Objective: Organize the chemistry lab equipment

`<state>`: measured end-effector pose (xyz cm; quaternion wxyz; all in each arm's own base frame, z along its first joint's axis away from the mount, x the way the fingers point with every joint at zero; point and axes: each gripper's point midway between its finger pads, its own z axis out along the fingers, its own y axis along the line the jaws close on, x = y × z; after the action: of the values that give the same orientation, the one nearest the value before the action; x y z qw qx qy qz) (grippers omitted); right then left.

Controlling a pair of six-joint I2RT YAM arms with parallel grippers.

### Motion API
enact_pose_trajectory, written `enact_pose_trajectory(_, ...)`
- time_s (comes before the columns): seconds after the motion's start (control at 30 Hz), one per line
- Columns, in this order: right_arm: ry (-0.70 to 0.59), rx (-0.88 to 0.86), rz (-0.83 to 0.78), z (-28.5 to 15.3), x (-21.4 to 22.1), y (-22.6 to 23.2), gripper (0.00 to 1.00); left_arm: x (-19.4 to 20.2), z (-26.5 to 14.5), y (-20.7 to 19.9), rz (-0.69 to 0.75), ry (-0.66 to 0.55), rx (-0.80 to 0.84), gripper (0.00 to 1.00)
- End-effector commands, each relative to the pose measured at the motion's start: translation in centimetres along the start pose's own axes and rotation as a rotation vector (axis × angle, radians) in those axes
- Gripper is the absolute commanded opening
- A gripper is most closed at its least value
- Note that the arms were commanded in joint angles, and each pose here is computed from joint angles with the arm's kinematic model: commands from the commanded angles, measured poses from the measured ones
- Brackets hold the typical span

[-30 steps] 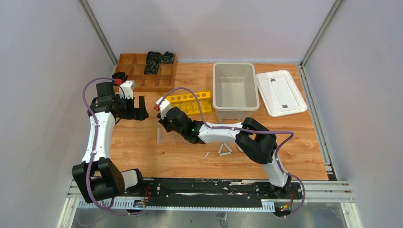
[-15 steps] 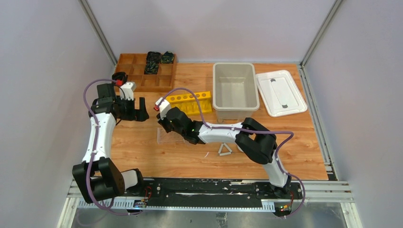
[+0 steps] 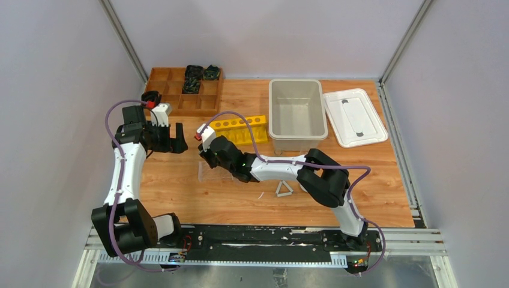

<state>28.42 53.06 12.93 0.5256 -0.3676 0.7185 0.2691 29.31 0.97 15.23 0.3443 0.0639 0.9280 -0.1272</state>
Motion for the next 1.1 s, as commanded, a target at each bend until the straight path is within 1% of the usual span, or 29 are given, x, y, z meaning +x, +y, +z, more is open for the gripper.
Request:
enact_pose_trajectory(0.0, 0.024, -0.010, -0.002, 0.1, 1.5, 0.8, 0.00, -0.1, 0.0, 0.6, 0.005, -0.022, -0.021, 1.00)
enact_pose_trajectory(0.7, 0.089, -0.006, -0.017, 1.4, 4.9, 0.5, 0.00, 0.0, 0.2, 1.0, 0.001, -0.016, -0.030, 1.00)
enact_pose_trajectory(0.73, 0.090, -0.006, -0.015, 1.5, 4.8, 0.5, 0.01, 0.0, 0.2, 1.0, 0.001, -0.017, -0.029, 1.00)
enact_pose_trajectory(0.77, 0.092, -0.004, -0.013, 1.4, 4.8, 0.5, 0.05, 0.0, 0.1, 1.0, 0.000, -0.015, -0.030, 1.00)
enact_pose_trajectory(0.9, 0.098, 0.008, 0.009, 0.7, 3.2, 0.4, 0.37, -0.1, 0.0, 1.1, -0.002, -0.019, -0.032, 1.00)
enact_pose_trajectory(0.93, 0.097, 0.013, 0.016, 0.4, 2.5, 0.3, 0.42, -0.2, 0.0, 1.0, -0.004, -0.020, -0.032, 1.00)
enact_pose_trajectory(1.0, 0.095, 0.028, 0.037, -0.4, 1.0, 0.1, 0.47, -0.3, -0.2, 0.9, -0.006, -0.021, -0.029, 1.00)
enact_pose_trajectory(1.07, 0.099, 0.046, 0.065, -1.4, -0.5, -0.2, 0.48, -0.4, -0.4, 0.7, -0.006, -0.029, -0.028, 1.00)
